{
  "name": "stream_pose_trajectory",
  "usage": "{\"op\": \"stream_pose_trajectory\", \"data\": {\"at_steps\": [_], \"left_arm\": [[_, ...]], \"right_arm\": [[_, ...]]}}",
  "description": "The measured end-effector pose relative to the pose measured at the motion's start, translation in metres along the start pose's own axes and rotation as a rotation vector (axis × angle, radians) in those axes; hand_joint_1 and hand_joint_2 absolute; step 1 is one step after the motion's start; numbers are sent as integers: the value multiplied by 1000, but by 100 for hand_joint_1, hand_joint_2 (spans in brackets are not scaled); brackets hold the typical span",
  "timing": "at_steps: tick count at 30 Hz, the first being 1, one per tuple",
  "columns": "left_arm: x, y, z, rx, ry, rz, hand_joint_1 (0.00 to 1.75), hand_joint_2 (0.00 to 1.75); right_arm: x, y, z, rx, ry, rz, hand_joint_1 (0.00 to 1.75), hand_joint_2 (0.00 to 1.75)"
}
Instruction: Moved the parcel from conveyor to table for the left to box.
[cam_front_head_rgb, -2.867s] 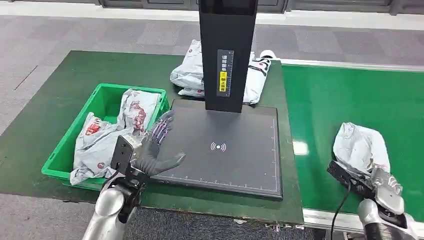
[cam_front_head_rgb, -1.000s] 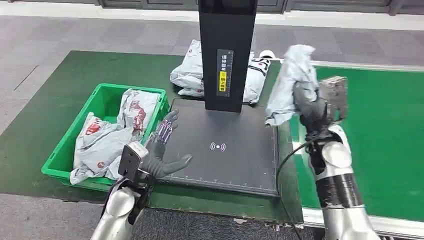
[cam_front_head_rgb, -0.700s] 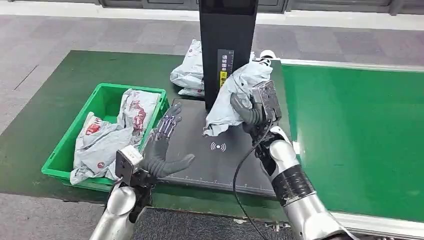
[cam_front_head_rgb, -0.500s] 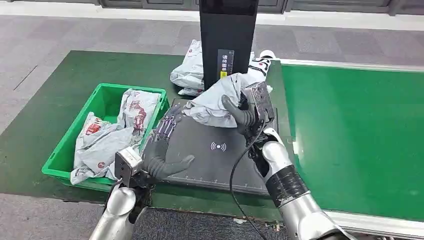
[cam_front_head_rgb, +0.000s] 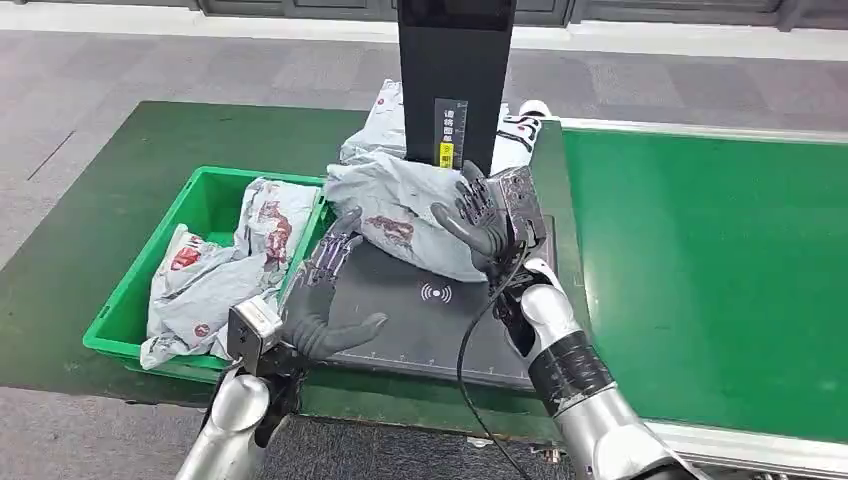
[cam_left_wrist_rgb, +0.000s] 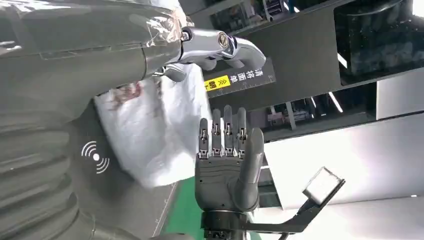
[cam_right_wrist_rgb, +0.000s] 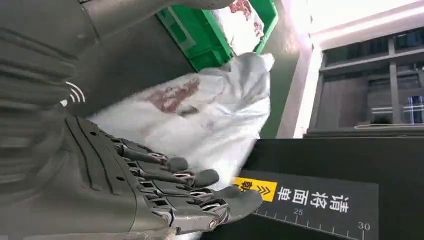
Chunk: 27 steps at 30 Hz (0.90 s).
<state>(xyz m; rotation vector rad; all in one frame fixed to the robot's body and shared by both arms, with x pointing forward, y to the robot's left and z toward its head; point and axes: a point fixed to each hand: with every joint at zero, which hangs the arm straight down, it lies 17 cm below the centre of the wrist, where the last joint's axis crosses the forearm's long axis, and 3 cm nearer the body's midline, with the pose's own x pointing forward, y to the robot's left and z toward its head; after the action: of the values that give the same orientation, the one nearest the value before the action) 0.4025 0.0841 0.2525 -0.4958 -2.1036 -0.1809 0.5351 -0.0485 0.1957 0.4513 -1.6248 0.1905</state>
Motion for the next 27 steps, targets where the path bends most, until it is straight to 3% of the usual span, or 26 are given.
{"op": "stream_pose_trajectory", "data": {"at_steps": [12,16,21,27], "left_arm": [[-1,0,0,0,2,-4,0,175],[-6,-2,-2,-20,14,-20,0,175],[-23,6,1,-2,54,-112,0,175],[-47,21,1,4,120,-329,0,175]], "right_arm": [[3,1,0,6,-14,3,0,175],[10,36,8,179,-15,25,0,175],[65,33,19,183,-196,88,0,175],[123,13,72,83,-436,78,0,175]]}}
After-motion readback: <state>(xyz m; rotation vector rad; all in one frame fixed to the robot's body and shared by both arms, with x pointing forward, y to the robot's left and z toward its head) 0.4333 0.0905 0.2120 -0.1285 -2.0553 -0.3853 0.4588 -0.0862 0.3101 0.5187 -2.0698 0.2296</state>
